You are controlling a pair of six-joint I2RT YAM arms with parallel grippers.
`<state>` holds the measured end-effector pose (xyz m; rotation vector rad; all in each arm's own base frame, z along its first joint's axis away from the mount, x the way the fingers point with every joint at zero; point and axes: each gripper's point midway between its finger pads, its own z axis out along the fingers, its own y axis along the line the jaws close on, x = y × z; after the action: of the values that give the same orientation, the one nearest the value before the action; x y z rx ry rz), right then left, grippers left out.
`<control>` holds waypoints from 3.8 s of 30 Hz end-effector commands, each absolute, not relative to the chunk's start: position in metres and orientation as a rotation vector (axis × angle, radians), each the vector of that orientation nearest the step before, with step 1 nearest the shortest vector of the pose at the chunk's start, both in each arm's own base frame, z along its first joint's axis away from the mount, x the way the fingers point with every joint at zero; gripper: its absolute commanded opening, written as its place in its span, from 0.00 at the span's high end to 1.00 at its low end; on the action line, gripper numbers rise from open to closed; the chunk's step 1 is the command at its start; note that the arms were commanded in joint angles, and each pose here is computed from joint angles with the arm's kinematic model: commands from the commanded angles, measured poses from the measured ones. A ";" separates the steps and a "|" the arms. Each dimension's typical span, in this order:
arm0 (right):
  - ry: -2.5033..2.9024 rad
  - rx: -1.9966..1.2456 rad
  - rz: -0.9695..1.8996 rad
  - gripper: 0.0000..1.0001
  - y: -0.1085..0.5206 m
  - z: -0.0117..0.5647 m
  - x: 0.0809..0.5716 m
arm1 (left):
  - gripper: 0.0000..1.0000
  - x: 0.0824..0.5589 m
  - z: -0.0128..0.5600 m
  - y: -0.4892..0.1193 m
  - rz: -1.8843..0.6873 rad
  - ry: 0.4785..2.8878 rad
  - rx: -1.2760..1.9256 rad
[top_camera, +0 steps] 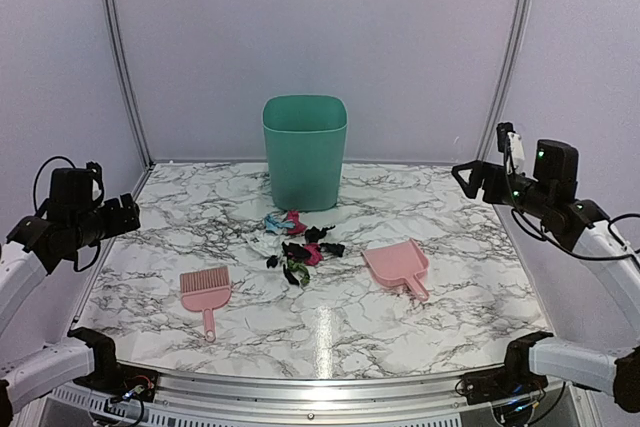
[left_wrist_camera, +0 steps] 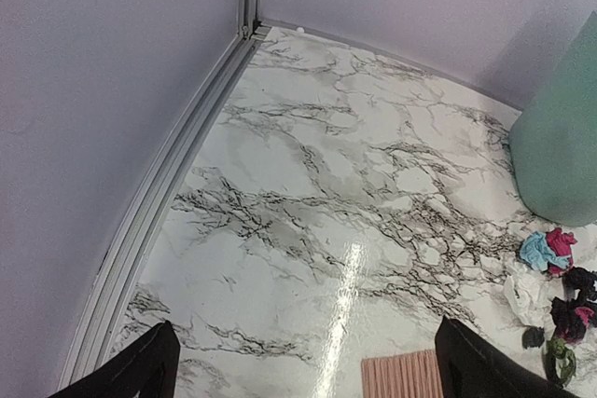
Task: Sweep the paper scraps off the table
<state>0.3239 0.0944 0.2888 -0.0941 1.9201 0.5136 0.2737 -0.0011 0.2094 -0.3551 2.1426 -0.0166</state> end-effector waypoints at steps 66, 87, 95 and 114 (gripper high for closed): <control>2.549 -0.261 -0.012 0.09 0.183 0.136 0.264 | 0.20 0.244 0.142 -0.085 -0.083 2.572 -0.281; 2.339 -0.088 0.210 0.10 0.197 0.178 0.275 | 0.34 0.181 0.046 -0.175 -0.115 2.771 -0.243; 2.329 -0.080 0.240 0.10 0.194 0.174 0.270 | 0.49 0.170 0.017 -0.183 -0.012 2.821 -0.233; 2.273 -0.213 0.475 0.10 0.229 0.189 0.264 | 0.96 0.189 0.052 -0.217 -0.233 2.675 -0.145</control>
<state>0.2657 0.2052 0.1600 -0.1474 2.3579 0.3055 0.1774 -0.1943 0.0203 -0.2503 2.7602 -0.0965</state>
